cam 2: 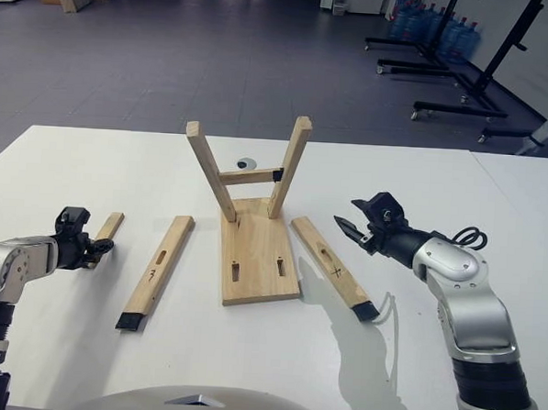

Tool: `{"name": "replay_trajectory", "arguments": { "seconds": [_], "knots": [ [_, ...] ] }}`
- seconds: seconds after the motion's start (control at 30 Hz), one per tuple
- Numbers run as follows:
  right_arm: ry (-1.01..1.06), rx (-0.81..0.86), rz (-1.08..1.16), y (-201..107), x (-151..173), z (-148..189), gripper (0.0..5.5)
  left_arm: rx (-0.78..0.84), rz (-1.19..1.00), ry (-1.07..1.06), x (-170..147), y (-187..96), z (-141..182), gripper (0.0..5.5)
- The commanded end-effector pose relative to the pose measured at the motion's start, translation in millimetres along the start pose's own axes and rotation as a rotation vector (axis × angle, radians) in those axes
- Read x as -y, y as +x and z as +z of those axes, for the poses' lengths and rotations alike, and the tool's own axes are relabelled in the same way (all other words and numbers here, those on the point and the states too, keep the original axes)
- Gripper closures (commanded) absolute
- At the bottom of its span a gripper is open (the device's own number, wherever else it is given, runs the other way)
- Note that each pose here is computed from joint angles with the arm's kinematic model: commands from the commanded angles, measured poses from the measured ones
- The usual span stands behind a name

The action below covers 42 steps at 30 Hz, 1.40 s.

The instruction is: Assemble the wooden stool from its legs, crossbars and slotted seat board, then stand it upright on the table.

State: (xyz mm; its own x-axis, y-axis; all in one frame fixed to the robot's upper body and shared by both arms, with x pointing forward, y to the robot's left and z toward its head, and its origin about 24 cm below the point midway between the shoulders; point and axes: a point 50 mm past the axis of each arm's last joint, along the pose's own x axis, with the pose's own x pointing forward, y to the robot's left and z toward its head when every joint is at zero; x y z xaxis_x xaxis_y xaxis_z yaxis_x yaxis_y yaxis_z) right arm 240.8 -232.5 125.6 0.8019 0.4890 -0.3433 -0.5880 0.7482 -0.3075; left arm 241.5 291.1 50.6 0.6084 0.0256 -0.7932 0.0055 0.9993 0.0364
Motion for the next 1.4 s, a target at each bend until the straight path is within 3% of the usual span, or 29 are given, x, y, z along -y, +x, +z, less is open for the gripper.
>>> {"name": "replay_trajectory", "arguments": {
  "seconds": [0.03,0.27,0.37,0.5,0.67,0.8,0.93,1.03,1.23,1.4],
  "knots": [
    [0.005,0.006,0.010,2,0,3,3.05,-0.223,0.003,-0.062,4,14,-54,4.12],
    [-0.005,0.003,0.020,6,0,4,3.05,-0.187,-0.007,-0.048,15,14,-52,4.23],
    [-0.007,0.004,0.017,7,1,5,3.05,-0.086,-0.024,-0.060,19,10,-24,4.23],
    [-0.007,0.006,-0.013,4,11,6,3.05,0.136,-0.045,-0.085,19,-8,45,4.23],
    [-0.018,0.009,-0.086,-8,35,8,3.05,0.518,-0.094,-0.099,18,-70,149,4.23],
    [-0.007,0.040,-0.142,-16,57,16,3.05,0.781,-0.143,-0.080,19,-126,200,4.23],
    [0.118,0.222,-0.209,-27,90,56,3.05,1.109,-0.363,0.026,47,-192,240,4.23],
    [0.242,0.404,-0.201,-23,99,99,3.05,1.209,-0.454,0.168,82,-205,244,4.23],
    [0.546,0.662,0.007,2,82,190,3.05,1.276,-0.303,0.524,145,-176,223,4.23],
    [0.761,0.665,0.210,30,48,212,3.05,1.376,-0.307,0.544,163,-176,216,4.23]
  ]
}}
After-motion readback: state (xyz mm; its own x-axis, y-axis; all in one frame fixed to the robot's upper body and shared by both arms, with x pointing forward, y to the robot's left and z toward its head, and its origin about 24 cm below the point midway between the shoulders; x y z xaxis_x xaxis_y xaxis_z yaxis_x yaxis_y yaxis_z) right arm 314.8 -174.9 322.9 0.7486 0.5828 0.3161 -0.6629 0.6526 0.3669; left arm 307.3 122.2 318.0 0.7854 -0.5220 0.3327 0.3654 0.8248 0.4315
